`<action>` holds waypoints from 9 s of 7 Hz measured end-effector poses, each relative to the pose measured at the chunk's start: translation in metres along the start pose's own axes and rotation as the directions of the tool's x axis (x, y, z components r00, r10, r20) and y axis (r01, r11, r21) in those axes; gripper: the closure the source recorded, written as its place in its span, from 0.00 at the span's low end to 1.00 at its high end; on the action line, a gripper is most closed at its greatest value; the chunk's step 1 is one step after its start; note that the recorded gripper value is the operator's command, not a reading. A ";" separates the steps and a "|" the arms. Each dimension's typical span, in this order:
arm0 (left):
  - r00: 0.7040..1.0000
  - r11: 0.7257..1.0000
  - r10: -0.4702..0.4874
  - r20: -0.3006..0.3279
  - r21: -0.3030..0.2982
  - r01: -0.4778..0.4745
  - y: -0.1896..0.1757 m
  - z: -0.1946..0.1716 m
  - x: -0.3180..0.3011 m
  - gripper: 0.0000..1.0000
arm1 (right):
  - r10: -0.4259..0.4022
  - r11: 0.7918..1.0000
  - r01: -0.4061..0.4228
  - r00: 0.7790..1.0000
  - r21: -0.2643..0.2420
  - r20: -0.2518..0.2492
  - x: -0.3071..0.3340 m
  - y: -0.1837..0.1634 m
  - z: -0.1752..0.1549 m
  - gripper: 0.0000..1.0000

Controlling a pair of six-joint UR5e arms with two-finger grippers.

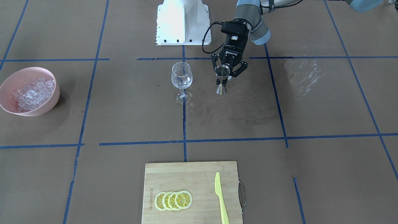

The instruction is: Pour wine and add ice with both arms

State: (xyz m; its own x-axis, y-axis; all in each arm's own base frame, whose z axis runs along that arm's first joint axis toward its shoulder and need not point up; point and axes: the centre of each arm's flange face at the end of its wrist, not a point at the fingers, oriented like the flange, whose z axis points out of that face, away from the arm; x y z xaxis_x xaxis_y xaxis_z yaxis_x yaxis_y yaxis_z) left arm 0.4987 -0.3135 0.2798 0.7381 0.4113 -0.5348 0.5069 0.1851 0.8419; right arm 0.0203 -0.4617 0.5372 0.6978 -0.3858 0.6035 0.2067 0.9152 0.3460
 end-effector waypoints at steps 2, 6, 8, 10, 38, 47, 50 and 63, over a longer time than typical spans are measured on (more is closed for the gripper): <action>0.997 0.997 0.081 -0.004 0.007 -0.081 -0.010 0.003 0.012 1.00 | 0.003 1.000 -0.003 1.000 -0.002 0.001 0.001 0.001 0.001 0.00; 0.973 0.973 0.230 -0.007 0.026 -0.230 -0.027 0.006 0.036 1.00 | 0.010 1.000 -0.010 1.000 -0.009 0.002 0.004 0.002 0.004 0.00; 0.944 0.944 0.328 0.014 0.008 -0.329 -0.034 0.010 0.050 1.00 | 0.012 1.000 -0.012 1.000 -0.011 0.001 0.004 0.003 0.005 0.00; 0.905 0.905 0.425 0.023 -0.012 -0.425 -0.033 0.009 0.060 1.00 | 0.015 1.000 -0.015 1.000 -0.015 0.002 0.006 0.003 0.007 0.00; 0.493 0.491 0.844 0.209 0.069 -0.869 -0.059 -0.028 0.028 1.00 | 0.024 0.999 -0.024 1.000 -0.024 0.005 0.011 0.003 0.012 0.00; 0.807 0.789 0.590 -0.024 0.232 -0.569 0.060 -0.132 -0.180 1.00 | 0.020 1.000 -0.020 1.000 -0.020 0.005 0.010 0.001 0.011 0.00; 0.943 0.946 0.312 -0.119 0.133 -0.296 0.076 -0.132 -0.187 1.00 | 0.018 1.000 -0.018 1.000 -0.018 0.005 0.009 0.001 0.010 0.00; 0.984 0.983 -0.171 0.044 -0.066 0.173 0.137 -0.088 -0.266 1.00 | 0.008 1.000 -0.008 1.000 -0.006 0.003 0.005 -0.004 0.004 0.00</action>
State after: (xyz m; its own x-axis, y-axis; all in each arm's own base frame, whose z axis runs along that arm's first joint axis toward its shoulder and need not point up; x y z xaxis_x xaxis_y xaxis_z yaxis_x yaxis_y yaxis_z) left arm 0.3325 -0.3195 0.5442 0.6598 0.3339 -0.6732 0.5965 0.3122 0.7394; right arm 0.0198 -0.4674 0.5420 0.6972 -0.3788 0.6087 0.2050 0.9189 0.3370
